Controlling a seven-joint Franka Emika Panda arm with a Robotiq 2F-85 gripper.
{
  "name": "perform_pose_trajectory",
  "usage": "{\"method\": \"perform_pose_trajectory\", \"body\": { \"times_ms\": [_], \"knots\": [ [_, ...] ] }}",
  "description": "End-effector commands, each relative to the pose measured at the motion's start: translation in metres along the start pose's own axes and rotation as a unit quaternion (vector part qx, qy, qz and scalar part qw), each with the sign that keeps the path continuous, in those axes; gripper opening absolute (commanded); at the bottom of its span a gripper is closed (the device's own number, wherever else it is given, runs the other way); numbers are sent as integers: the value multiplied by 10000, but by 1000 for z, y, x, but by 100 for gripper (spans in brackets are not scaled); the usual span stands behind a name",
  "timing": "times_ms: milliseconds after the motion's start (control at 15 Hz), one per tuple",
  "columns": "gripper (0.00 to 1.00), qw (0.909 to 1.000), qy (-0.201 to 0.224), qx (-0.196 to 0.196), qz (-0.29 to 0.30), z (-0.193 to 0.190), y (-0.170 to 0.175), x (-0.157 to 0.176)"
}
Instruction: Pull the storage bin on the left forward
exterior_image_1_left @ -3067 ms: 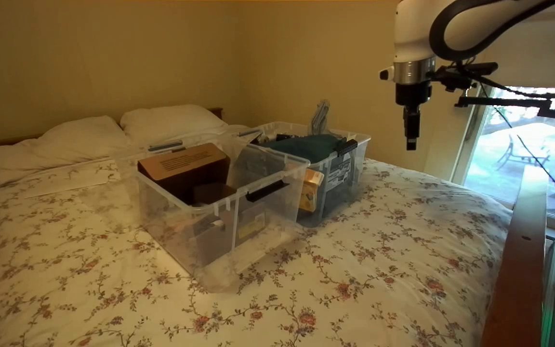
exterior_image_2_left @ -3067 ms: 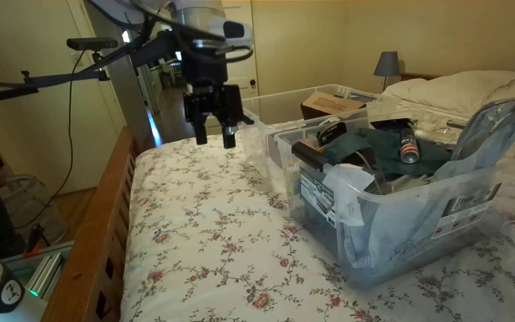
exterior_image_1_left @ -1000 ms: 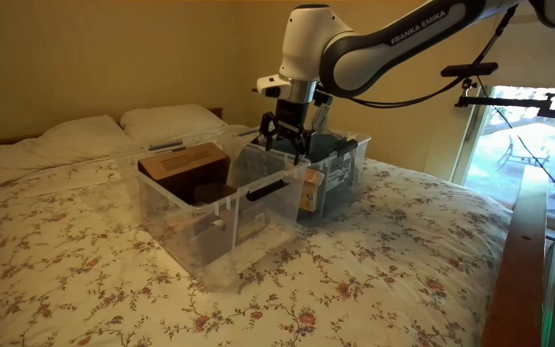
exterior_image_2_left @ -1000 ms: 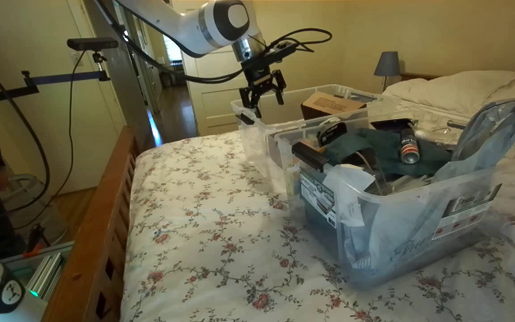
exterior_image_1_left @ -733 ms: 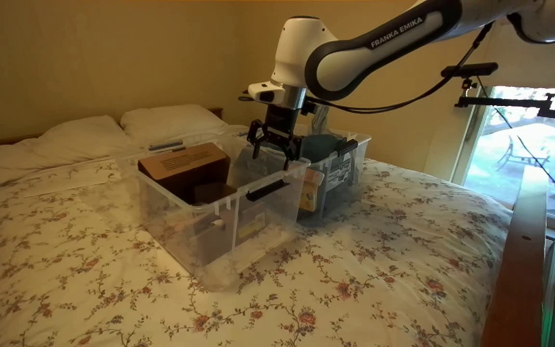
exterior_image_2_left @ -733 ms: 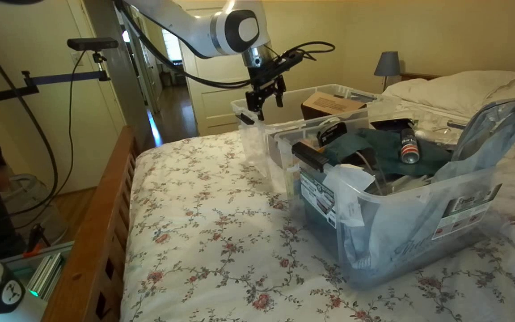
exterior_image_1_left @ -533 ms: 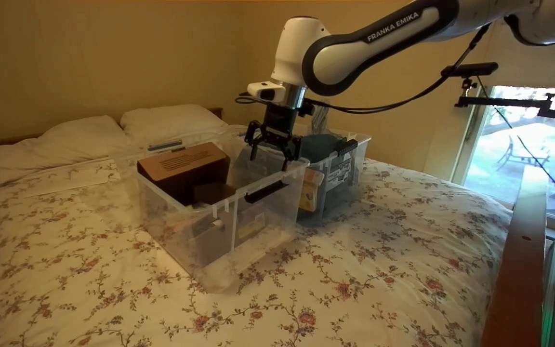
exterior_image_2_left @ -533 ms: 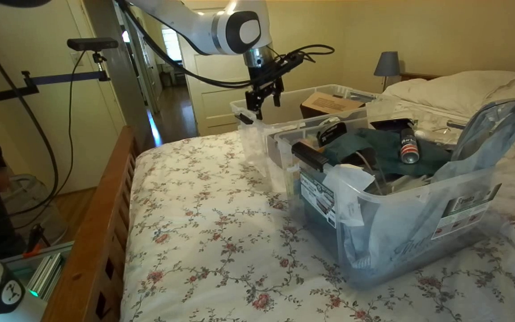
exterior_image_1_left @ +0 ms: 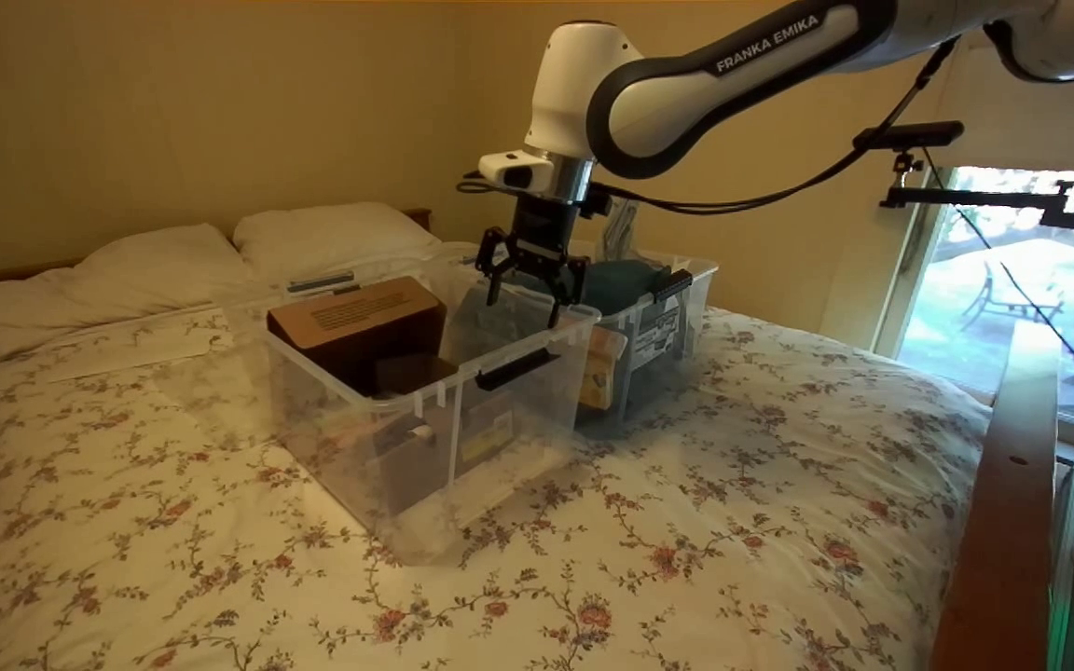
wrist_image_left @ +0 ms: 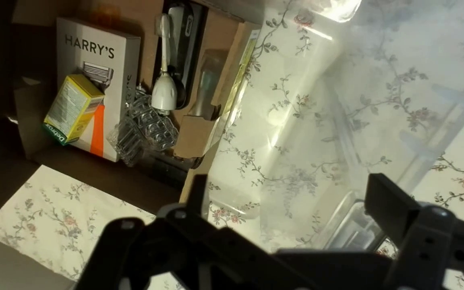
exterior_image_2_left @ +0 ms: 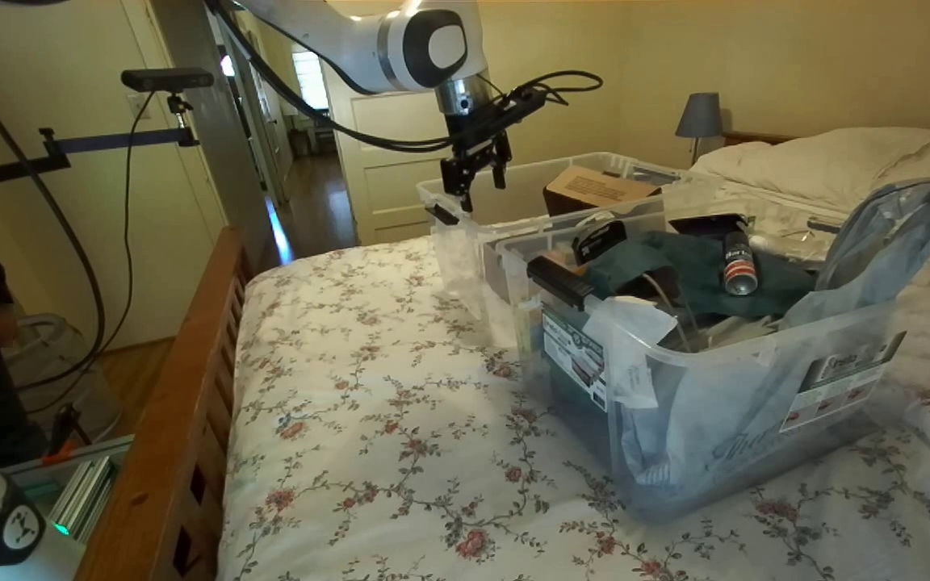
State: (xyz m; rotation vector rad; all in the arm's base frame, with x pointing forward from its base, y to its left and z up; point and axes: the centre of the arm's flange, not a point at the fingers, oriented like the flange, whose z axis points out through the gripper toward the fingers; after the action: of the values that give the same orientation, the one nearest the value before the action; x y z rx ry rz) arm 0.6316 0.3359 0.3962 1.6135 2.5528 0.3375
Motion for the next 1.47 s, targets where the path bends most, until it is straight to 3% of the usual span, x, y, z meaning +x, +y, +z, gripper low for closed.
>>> {"method": "perform_pose_trajectory", "body": {
  "times_ms": [0,467,667,933,1267,1333,1400],
  "knots": [
    [100,10000,0,0,0,0,0,0],
    [100,9990,-376,-216,-48,-47,-12,24],
    [100,9981,-551,50,271,-52,-29,17],
    [100,9973,-302,464,476,-7,-38,-4],
    [100,9961,-287,608,569,36,-38,-15],
    [75,9957,-316,626,602,39,-41,-15],
    [74,9955,-339,641,604,39,-43,-13]
  ]
}}
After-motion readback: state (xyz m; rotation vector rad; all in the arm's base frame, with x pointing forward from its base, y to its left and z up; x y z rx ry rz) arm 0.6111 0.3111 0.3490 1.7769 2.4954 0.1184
